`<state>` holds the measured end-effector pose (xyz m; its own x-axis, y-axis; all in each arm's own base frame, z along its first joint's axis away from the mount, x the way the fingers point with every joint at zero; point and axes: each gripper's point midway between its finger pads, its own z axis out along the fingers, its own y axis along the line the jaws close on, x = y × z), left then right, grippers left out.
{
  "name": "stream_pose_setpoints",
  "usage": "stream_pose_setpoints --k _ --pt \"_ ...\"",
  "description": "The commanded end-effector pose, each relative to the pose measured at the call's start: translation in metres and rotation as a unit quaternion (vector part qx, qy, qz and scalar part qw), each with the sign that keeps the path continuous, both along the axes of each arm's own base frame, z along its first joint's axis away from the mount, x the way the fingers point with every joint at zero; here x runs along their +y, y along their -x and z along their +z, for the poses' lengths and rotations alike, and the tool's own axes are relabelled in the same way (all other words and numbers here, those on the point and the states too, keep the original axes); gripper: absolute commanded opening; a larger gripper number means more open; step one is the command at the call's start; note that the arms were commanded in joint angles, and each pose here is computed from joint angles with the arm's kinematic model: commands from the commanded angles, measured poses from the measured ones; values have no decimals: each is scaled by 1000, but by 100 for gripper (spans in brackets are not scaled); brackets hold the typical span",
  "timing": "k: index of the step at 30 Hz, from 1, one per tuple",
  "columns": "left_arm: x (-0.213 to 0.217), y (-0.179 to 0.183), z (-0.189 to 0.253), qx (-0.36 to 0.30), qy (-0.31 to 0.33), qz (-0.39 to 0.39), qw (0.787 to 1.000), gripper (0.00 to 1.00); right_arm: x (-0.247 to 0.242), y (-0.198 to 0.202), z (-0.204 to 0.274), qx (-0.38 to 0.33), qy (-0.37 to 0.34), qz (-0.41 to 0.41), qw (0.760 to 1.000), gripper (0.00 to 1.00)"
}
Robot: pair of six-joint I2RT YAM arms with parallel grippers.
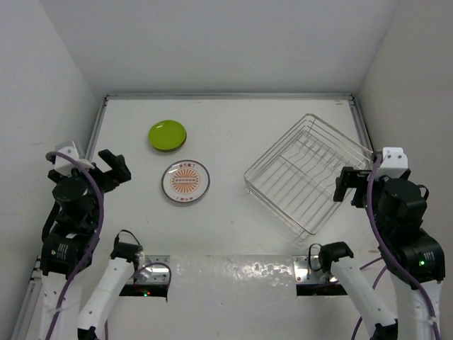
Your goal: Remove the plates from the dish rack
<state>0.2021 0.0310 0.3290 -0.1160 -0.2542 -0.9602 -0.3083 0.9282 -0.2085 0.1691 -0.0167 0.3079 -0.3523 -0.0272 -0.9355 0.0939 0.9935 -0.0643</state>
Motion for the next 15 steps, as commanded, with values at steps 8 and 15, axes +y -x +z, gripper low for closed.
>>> stream_pose_setpoints --k 8,15 --pt "-6 6 -20 18 -8 -27 999 100 0 -2 -3 4 12 5 1000 99" --pt "-4 4 -17 13 -10 -19 1000 100 1 -5 -5 8 12 7 1000 99"
